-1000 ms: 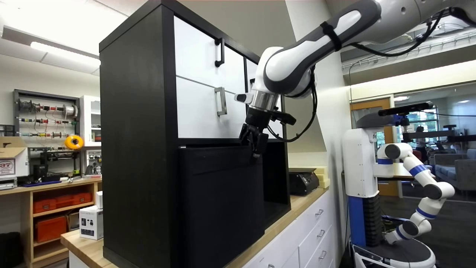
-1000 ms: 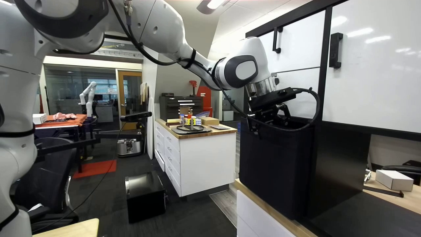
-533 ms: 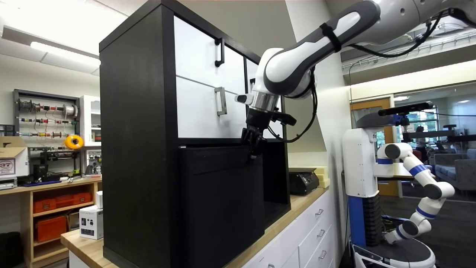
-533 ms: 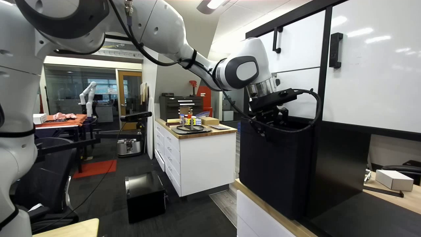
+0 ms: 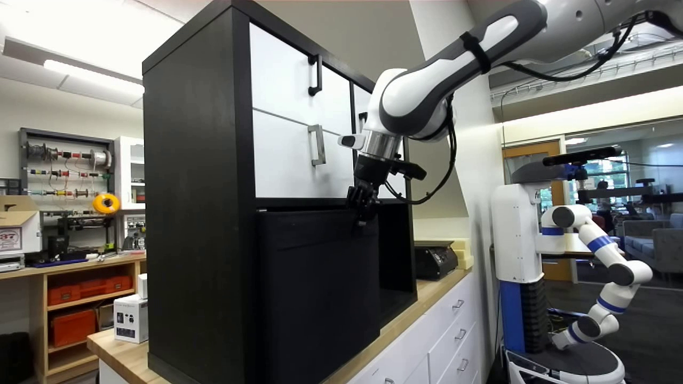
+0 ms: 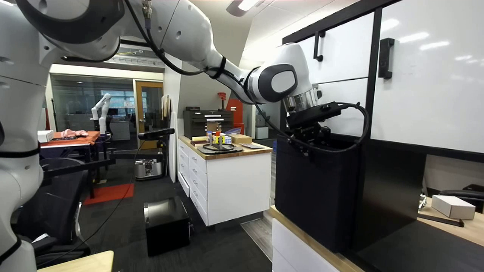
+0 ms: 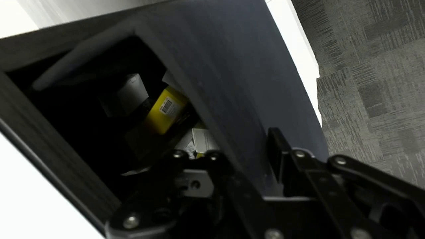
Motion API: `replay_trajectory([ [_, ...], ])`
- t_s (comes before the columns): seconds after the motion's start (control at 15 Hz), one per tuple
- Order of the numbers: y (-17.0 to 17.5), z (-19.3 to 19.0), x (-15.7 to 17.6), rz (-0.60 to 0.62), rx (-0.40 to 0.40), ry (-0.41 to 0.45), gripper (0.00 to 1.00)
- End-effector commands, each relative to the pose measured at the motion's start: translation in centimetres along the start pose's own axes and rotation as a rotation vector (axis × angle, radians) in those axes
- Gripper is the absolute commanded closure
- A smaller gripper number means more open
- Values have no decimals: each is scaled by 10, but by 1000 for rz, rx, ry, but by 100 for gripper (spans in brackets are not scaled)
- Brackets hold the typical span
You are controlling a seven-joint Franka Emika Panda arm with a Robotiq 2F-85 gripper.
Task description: Pull the storage box under the drawers
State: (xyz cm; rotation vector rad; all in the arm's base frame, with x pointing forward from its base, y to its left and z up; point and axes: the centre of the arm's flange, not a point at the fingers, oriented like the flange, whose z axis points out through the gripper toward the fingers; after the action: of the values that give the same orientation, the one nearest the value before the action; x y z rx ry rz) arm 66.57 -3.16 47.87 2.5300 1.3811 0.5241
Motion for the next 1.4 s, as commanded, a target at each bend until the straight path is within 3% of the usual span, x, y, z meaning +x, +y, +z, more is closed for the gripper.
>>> replay_trajectory([
  [0.0,-25,-9,-14,-7,2,27,95],
  [0.53,-59,-13,-35,-13,-29,36,95],
  [0.73,-69,-32,-47,-11,-45,42,95],
  [1.33,-99,-41,-60,-23,-33,27,95],
])
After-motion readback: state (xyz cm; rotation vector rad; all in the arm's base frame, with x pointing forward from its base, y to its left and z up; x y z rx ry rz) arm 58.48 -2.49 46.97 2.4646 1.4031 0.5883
